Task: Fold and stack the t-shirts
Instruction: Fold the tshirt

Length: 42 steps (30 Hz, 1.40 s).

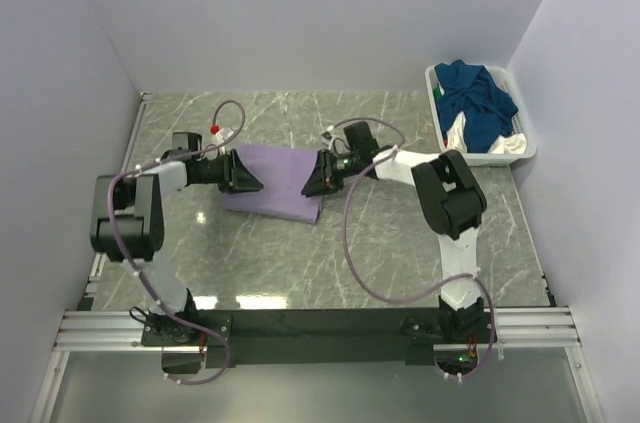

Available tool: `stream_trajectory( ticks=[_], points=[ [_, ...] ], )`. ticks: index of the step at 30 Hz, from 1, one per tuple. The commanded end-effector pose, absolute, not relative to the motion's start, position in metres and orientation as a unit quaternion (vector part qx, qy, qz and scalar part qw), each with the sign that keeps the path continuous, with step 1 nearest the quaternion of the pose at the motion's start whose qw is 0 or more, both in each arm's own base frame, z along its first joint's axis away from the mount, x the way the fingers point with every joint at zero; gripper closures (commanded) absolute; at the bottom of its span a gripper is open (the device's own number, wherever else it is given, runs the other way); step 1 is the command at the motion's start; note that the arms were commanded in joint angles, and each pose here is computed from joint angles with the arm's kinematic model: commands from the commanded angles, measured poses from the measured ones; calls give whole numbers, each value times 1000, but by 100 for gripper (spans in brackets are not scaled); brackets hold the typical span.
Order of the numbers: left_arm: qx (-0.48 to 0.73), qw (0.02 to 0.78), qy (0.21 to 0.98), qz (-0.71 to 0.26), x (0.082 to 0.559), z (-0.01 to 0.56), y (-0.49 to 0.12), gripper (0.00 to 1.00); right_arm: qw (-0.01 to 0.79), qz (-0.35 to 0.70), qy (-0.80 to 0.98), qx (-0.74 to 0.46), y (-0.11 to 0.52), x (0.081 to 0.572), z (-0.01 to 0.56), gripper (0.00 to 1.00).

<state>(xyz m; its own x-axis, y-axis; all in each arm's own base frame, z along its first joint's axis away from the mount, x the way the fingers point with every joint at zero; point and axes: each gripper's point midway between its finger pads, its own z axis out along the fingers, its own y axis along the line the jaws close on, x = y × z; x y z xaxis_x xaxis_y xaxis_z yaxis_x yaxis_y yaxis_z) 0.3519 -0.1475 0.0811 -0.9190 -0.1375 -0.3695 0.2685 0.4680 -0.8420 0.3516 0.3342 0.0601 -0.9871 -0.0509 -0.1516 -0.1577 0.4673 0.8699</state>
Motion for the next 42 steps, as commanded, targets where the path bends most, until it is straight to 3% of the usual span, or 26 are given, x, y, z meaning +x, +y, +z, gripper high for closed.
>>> stream_trajectory(
  ticks=[1, 4, 9, 17, 26, 31, 33, 37, 40, 41, 42],
  points=[
    [73, 185, 824, -531, 313, 92, -153, 59, 71, 561, 815, -127, 366, 310, 115, 68],
    [56, 163, 827, -535, 302, 80, -154, 60, 62, 569, 807, -144, 384, 293, 117, 67],
    [9, 136, 845, -517, 314, 41, -146, 61, 11, 563, 818, -117, 400, 292, 69, 66],
    [-52, 116, 844, -520, 332, 6, -118, 61, -26, 516, 854, -50, 362, 303, -6, 68],
    [-75, 118, 855, -500, 317, 3, -76, 60, -18, 492, 867, -77, 341, 286, 1, 70],
    [-31, 172, 861, -478, 330, 37, -50, 62, 20, 534, 830, -157, 342, 275, 72, 65],
    [-4, 232, 873, -430, 346, 70, -40, 63, 54, 531, 825, -187, 339, 274, 97, 61],
    [42, 328, 913, -237, 371, 119, -32, 60, 149, 482, 830, -239, 311, 279, 142, 54],
    [105, 386, 901, -165, 372, 158, -75, 47, 183, 444, 849, -222, 279, 296, 143, 46],
    [138, 402, 890, -167, 368, 170, -103, 33, 191, 433, 854, -218, 270, 301, 142, 45],
    [126, 402, 892, -162, 366, 171, -113, 33, 204, 411, 864, -208, 258, 310, 139, 45]
  ],
)
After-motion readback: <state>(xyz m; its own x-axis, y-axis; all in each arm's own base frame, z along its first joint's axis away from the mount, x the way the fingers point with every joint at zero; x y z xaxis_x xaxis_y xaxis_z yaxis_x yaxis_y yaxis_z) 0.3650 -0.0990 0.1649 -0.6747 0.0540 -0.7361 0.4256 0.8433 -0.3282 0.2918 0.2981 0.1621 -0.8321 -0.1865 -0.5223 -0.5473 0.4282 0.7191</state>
